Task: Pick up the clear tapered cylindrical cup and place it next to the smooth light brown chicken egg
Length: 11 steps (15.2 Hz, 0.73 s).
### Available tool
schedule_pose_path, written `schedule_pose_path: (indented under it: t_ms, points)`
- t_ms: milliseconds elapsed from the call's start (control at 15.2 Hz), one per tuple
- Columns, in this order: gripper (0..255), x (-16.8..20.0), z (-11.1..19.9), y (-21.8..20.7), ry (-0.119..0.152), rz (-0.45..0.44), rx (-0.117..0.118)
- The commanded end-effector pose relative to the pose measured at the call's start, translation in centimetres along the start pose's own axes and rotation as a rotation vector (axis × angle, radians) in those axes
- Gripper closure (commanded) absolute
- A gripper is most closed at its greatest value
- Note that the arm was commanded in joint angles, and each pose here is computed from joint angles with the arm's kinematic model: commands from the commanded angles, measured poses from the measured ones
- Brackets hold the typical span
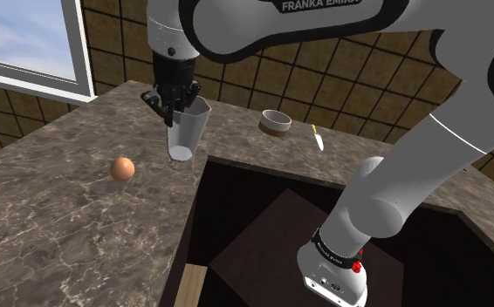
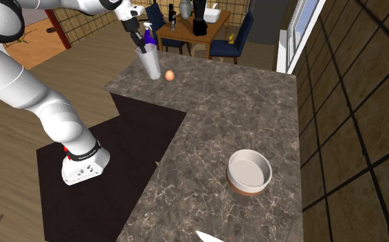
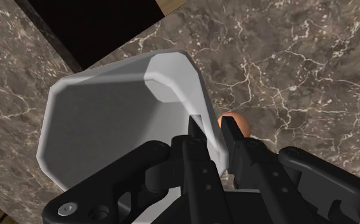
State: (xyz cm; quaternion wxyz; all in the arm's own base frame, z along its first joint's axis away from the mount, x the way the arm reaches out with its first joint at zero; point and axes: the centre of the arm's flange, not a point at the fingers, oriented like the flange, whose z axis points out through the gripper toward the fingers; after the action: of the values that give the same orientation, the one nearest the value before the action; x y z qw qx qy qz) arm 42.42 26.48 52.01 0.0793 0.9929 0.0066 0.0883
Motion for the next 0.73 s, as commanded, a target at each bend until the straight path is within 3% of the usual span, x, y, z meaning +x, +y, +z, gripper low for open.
schedule_pose_path:
  t_ms: [0,660]
  points:
    - [255,-0.1,1.0,-0.3,0.001,0.000,0.000]
    - [255,-1.1,6.2,-1.1,0.001,0.000,0.000]
